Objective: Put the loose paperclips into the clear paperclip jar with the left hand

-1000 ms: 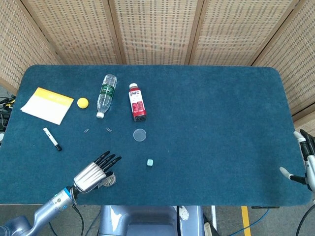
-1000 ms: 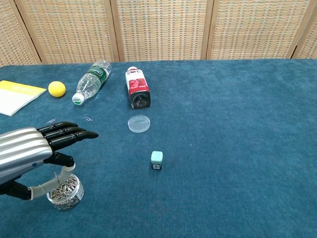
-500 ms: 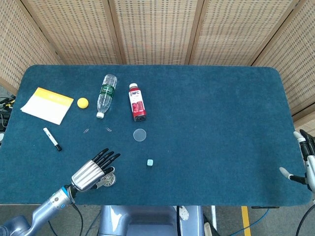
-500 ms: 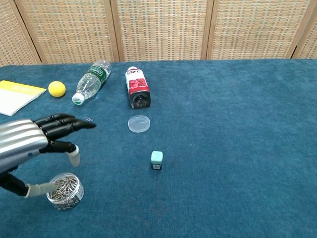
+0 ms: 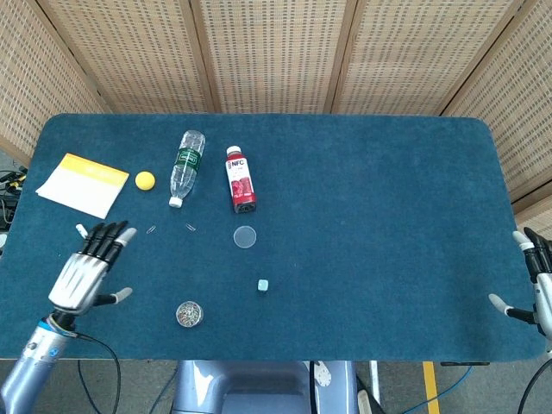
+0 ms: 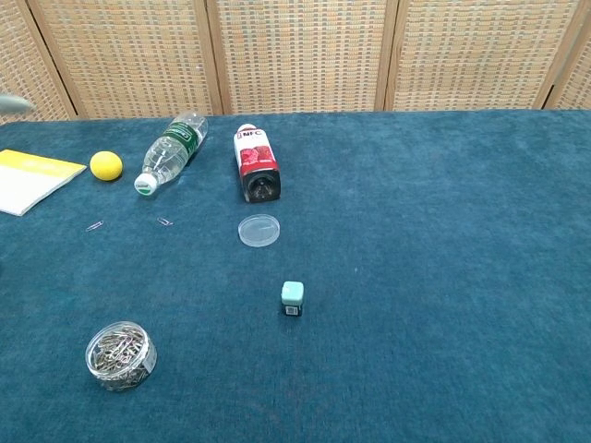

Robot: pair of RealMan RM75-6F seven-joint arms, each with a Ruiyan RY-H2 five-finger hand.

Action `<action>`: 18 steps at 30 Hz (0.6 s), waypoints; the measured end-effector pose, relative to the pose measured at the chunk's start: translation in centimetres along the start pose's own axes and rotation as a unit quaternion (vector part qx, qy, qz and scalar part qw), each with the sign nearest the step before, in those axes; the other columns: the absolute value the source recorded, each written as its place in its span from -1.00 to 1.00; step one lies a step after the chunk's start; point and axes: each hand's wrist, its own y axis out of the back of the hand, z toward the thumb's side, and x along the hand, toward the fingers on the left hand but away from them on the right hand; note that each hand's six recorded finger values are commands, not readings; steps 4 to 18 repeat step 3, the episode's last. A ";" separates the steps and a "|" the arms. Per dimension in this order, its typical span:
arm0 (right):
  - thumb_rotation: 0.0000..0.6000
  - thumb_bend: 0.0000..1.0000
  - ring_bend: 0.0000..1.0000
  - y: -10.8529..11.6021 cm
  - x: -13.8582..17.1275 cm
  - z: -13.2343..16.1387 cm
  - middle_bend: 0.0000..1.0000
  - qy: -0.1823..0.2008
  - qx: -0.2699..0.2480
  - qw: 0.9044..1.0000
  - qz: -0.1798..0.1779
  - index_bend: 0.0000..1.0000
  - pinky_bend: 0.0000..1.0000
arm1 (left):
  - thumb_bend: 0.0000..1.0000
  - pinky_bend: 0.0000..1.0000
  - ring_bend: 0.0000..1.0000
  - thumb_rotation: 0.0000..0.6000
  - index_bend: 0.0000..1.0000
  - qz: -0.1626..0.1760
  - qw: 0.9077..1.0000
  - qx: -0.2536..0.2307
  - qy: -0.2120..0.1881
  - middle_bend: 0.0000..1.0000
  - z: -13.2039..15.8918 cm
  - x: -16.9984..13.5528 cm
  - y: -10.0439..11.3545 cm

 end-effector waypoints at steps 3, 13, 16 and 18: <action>1.00 -1.00 -1.00 0.1 0.0 -0.1 -1.00 -0.002 0.002 1.000 -0.001 -0.97 -1.00 | -1.00 -1.00 -1.00 1.00 -1.00 0.018 0.998 0.000 0.060 -1.00 -2.5 -1.9 2.4; 1.00 -1.00 -1.00 0.1 0.0 -0.1 -1.00 -0.002 0.002 1.000 -0.001 -0.97 -1.00 | -1.00 -1.00 -1.00 1.00 -1.00 0.018 0.998 0.000 0.060 -1.00 -2.5 -1.9 2.4; 1.00 -1.00 -1.00 0.1 0.0 -0.1 -1.00 -0.002 0.002 1.000 -0.001 -0.97 -1.00 | -1.00 -1.00 -1.00 1.00 -1.00 0.018 0.998 0.000 0.060 -1.00 -2.5 -1.9 2.4; 1.00 -1.00 -1.00 0.1 0.0 -0.1 -1.00 -0.002 0.002 1.000 -0.001 -0.97 -1.00 | -1.00 -1.00 -1.00 1.00 -1.00 0.018 0.998 0.000 0.060 -1.00 -2.5 -1.9 2.4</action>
